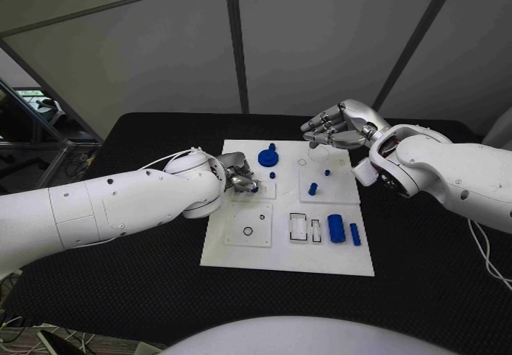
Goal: Assemble the parts on the task board
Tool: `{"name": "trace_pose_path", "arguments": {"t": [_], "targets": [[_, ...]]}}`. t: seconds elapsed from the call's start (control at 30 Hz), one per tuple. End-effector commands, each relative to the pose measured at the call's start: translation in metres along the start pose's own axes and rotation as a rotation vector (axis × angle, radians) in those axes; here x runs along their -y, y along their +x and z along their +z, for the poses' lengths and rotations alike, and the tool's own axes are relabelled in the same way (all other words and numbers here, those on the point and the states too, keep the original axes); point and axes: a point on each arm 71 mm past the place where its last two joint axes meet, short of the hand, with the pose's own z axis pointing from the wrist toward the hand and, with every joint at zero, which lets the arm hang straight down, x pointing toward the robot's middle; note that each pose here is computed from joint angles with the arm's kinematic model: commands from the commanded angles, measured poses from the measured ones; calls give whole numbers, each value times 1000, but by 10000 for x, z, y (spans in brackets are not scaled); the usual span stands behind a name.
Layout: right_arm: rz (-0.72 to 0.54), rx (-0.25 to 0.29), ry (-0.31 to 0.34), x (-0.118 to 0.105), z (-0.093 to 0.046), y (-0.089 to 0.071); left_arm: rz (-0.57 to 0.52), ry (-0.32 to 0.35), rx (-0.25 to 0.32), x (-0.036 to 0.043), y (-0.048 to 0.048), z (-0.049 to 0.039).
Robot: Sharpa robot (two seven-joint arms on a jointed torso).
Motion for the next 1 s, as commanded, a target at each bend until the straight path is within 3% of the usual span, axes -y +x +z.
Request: {"name": "trace_pose_path", "arguments": {"t": [0.03,0.33,1.0], "targets": [[-1,-6,-11,-18,7,1,29,-5,-16,0,14,9],[-1,-8,-12,-20,13,8,26,-4,-7,12,6,21],[0,-14,-9,-14,18,12,72,-8,-47,5,8,38]]}}
